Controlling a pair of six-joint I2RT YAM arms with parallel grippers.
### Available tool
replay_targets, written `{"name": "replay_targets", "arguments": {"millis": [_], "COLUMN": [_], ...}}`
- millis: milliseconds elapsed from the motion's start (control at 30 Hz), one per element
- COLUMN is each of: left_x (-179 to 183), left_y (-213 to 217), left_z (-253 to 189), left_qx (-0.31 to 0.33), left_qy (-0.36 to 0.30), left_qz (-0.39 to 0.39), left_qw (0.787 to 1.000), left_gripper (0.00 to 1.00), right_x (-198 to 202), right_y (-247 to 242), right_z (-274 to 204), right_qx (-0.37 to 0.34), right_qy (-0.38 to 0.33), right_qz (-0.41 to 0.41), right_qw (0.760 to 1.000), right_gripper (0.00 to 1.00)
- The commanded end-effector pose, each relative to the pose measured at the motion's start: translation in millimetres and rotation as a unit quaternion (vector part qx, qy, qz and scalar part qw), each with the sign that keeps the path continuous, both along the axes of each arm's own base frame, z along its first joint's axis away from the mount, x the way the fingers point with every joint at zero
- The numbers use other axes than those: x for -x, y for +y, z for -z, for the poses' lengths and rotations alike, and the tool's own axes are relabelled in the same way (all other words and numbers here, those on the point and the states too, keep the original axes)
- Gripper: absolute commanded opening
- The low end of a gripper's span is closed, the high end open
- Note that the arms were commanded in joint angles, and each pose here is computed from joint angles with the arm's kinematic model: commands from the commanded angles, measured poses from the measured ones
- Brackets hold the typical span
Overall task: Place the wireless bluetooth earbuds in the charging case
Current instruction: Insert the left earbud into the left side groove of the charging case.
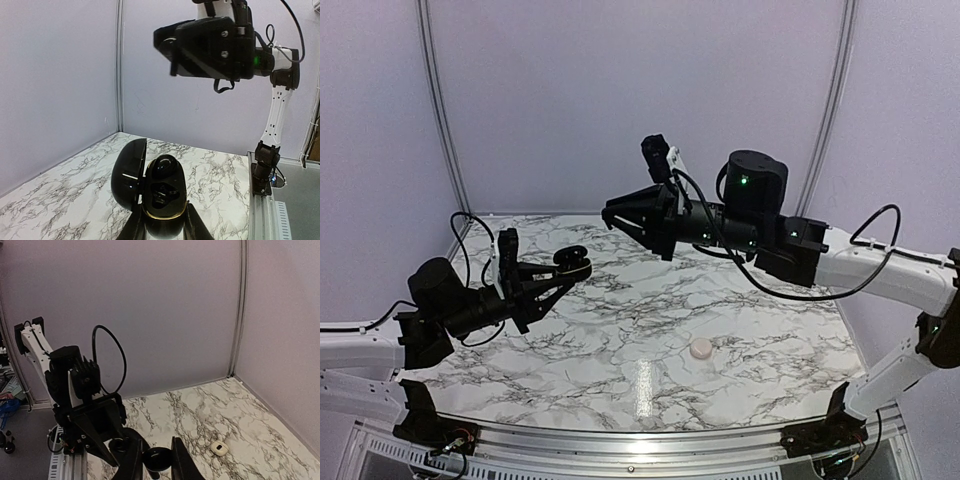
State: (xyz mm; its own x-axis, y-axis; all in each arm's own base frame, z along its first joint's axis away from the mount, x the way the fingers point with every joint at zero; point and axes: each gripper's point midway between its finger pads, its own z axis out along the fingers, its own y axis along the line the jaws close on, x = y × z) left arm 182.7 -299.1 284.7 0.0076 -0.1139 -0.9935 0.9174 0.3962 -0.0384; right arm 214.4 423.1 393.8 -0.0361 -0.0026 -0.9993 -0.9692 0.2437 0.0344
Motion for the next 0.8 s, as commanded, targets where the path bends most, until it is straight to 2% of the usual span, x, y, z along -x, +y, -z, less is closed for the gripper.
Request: {"name": "replay_targets", "arguments": {"millis": [0, 200, 767], "left_x": [-2, -3, -2], "left_y": [9, 11, 11], "left_z": [-32, -32, -30], "left_qx": [0.04, 0.042, 0.039], "left_qy": [-0.041, -0.043, -0.049], "left_qz": [-0.022, -0.029, -0.028], "left_qw": [0.998, 0.998, 0.998], "left_gripper": [0.0, 0.0, 0.0], "right_x": [32, 47, 46], "right_y": [13, 33, 74], "right_z": [-26, -22, 5], "right_qx": [-0.049, -0.042, -0.015], "right_qy": [-0.012, -0.013, -0.01], "right_qz": [-0.038, -0.045, -0.01], "right_qw": [0.998, 0.998, 1.0], "right_gripper": [0.11, 0.11, 0.11]}}
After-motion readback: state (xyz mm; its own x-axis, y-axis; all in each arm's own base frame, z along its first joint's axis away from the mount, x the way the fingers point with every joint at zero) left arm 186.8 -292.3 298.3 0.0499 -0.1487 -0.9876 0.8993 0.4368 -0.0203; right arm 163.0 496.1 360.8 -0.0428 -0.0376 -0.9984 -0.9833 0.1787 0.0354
